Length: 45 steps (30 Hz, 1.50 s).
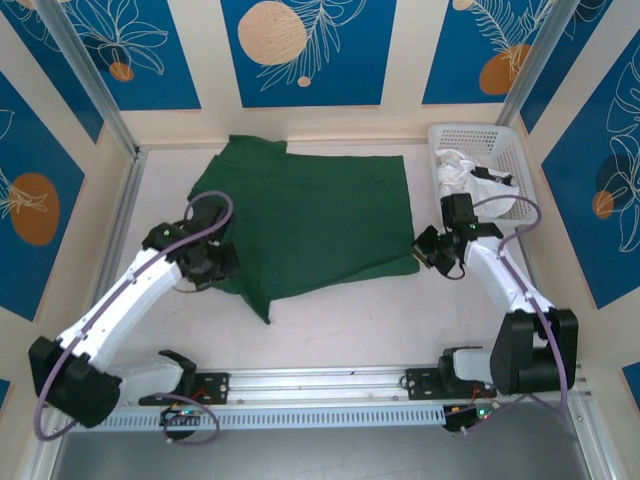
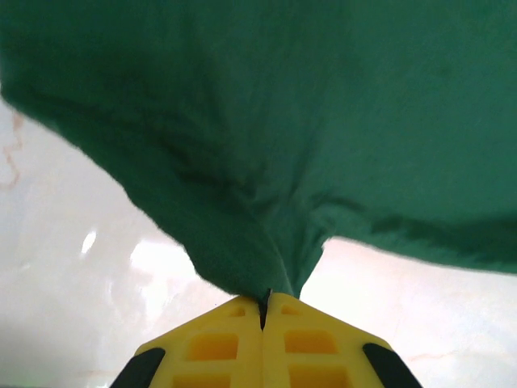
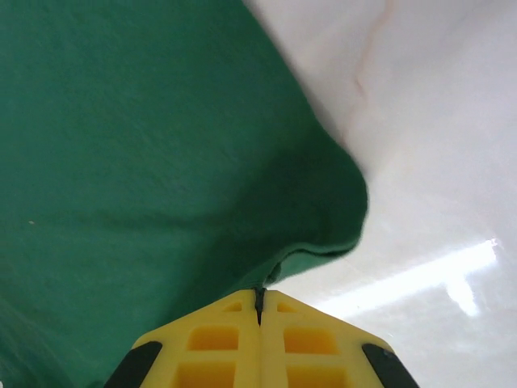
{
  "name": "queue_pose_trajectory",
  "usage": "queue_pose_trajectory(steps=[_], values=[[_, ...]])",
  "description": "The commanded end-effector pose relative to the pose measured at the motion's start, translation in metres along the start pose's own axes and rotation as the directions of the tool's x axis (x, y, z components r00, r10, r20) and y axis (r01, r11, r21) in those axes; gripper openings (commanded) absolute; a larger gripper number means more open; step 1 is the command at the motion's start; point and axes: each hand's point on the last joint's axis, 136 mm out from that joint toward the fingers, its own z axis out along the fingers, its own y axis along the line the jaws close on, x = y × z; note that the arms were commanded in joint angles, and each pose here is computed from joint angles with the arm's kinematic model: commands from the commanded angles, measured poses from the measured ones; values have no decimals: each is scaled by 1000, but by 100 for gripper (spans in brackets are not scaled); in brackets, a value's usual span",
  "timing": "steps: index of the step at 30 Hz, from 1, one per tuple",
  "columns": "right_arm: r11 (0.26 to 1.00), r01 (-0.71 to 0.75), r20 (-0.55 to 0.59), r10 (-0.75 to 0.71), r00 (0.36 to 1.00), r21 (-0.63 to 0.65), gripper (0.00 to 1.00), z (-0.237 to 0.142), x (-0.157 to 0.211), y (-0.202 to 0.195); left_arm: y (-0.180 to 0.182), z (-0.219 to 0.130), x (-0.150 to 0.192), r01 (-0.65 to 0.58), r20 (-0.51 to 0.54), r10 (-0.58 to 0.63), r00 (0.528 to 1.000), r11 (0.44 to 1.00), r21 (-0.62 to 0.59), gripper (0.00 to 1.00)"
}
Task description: Fold and stack the t-shirts
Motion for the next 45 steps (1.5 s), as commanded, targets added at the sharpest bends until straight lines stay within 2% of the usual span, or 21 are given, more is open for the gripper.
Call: queue_pose_trajectory(steps=[1, 6, 10, 20, 21, 24, 26, 27, 28, 31, 33, 36, 39, 41, 45], values=[[999, 31, 14, -31, 999, 32, 0, 3, -17, 13, -14, -6, -42, -27, 69, 25, 997, 999, 26, 0], [996, 35, -13, -34, 999, 80, 0, 19, -38, 28, -31, -1, -92, 16, 94, -21, 995, 998, 59, 0], [995, 22, 21, -24, 999, 100, 0, 22, -57, 35, -30, 12, -125, 41, 90, -43, 995, 999, 22, 0], [986, -26, 35, 21, 999, 166, 0, 43, -80, 26, -26, 50, -180, 62, 54, -58, 997, 995, -73, 0], [986, -30, 29, 25, 999, 164, 0, 46, -81, 26, -24, 53, -183, 61, 50, -57, 997, 994, -89, 6], [986, -34, 13, 33, 999, 161, 21, 48, -86, 30, -13, 57, -198, 82, 72, -72, 995, 986, -145, 15], [990, -34, 12, 33, 999, 138, 38, 45, -89, 37, -7, 53, -210, 109, 99, -94, 991, 982, -153, 28], [991, -30, 23, 27, 999, 129, 39, 40, -92, 40, -6, 47, -216, 123, 115, -107, 988, 982, -141, 35], [992, -22, 33, 18, 999, 121, 40, 35, -94, 43, -4, 40, -221, 136, 132, -118, 984, 981, -137, 45], [997, -12, 91, 5, 996, 81, 45, 12, -94, 49, -2, 6, -231, 139, 218, -107, 970, 981, -134, 59], [1000, 18, 125, -20, 992, 18, 46, 0, -85, 53, 2, -11, -227, 150, 264, -113, 958, 981, -124, 67], [993, 71, 91, -62, 994, -100, 48, -1, -51, 58, -4, -11, -194, 140, 259, -127, 958, 990, -34, 68], [970, 108, -18, -115, 993, -217, 48, 17, -10, 57, -11, 16, -148, 123, 203, -137, 970, 989, 78, 66], [964, 106, -76, -128, 989, -242, 47, 31, 8, 50, -8, 41, -120, 143, 159, -162, 974, 982, 125, 61], [978, 90, -80, -106, 991, -186, 47, 54, 13, 27, 1, 84, -89, 165, 100, -182, 978, 973, 159, 53]])
